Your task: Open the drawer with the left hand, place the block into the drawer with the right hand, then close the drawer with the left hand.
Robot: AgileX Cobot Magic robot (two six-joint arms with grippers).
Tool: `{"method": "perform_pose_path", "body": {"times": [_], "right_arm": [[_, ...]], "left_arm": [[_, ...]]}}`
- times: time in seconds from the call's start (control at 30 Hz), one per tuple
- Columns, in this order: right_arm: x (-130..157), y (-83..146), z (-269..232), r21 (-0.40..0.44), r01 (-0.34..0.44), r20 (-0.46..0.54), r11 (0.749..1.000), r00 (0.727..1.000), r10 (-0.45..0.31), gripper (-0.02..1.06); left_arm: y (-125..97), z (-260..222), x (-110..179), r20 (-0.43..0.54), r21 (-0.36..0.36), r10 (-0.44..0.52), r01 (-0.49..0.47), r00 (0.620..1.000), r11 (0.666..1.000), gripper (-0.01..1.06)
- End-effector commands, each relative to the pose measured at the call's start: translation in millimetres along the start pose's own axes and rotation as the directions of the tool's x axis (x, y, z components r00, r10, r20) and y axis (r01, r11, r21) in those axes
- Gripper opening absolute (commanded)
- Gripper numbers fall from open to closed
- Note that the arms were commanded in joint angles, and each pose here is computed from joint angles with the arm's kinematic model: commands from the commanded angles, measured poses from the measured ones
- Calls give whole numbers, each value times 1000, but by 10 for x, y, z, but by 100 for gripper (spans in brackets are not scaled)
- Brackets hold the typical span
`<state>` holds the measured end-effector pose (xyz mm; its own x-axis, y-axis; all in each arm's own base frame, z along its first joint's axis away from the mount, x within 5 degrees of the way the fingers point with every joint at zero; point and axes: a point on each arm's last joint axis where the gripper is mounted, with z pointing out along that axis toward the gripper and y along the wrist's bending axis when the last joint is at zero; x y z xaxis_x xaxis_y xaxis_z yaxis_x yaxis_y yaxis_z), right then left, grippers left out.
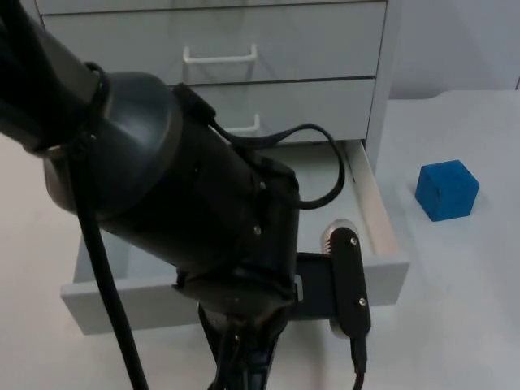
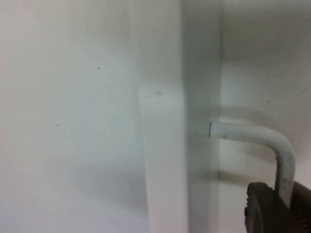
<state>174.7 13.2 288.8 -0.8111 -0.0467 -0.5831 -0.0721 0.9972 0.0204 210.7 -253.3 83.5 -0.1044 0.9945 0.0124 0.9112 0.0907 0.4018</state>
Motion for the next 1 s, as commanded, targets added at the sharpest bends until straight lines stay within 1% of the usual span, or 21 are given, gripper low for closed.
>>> {"method": "perform_pose_path", "body": {"times": [0.0, 0.23, 0.3, 0.37, 0.4, 0.47, 0.53, 0.57, 0.6, 0.63, 0.73, 0.77, 0.83, 0.9, 0.93, 0.97], "right_arm": [[-20, 0, -18, 1, 1, 17, 1000, 1000, -1, 105], [-20, 0, -18, 1, 1, 17, 1000, 1000, -1, 105], [-20, 0, -18, 1, 1, 17, 1000, 1000, -1, 105], [-20, 0, -18, 1, 1, 17, 1000, 1000, -1, 105], [-20, 0, -18, 1, 1, 17, 1000, 1000, -1, 105], [-20, 0, -18, 1, 1, 17, 1000, 1000, -1, 105], [-20, 0, -18, 1, 1, 17, 1000, 1000, -1, 105], [-20, 0, -18, 1, 1, 17, 1000, 1000, -1, 105], [-20, 0, -18, 1, 1, 17, 1000, 1000, -1, 105], [-20, 0, -18, 1, 1, 17, 1000, 1000, -1, 105], [-20, 0, -18, 1, 1, 17, 1000, 1000, -1, 105], [-20, 0, -18, 1, 1, 17, 1000, 1000, -1, 105], [-20, 0, -18, 1, 1, 17, 1000, 1000, -1, 105], [-20, 0, -18, 1, 1, 17, 1000, 1000, -1, 105], [-20, 0, -18, 1, 1, 17, 1000, 1000, -1, 105], [-20, 0, -18, 1, 1, 17, 1000, 1000, -1, 105]], "left_arm": [[-69, -66, -60, 47, 24, -21, 20, 999, 1000, 0], [-64, -65, -48, 34, 17, 5, -6, 999, 1000, 1], [-64, -65, -48, 34, 17, 11, -11, 999, 1000, 15], [-60, -72, -44, 31, 15, 10, -10, 999, 1000, 35], [-60, -72, -44, 31, 15, 10, -10, 999, 1000, 35], [-45, -97, -35, 25, 9, 7, -7, 1000, 1000, 58], [-17, -148, -23, 23, -1, 1, -1, 1000, 1000, 75], [-17, -148, -23, 23, -1, 1, -1, 1000, 1000, 75], [5, -191, -17, 25, -9, -2, 2, 1000, 1000, 80], [26, -235, -12, 29, -17, -4, 4, 1000, 1000, 83], [118, -435, 17, 52, -49, -19, 22, 998, 999, 83], [118, -435, 17, 52, -49, -19, 22, 998, 999, 83], [179, -589, 43, 77, -67, -47, 52, 996, 996, 83], [220, -722, 61, 109, -71, -78, 86, 991, 994, 83], [220, -722, 61, 109, -71, -78, 86, 991, 994, 83], [239, -812, 72, 136, -65, -98, 108, 986, 992, 83]]}}
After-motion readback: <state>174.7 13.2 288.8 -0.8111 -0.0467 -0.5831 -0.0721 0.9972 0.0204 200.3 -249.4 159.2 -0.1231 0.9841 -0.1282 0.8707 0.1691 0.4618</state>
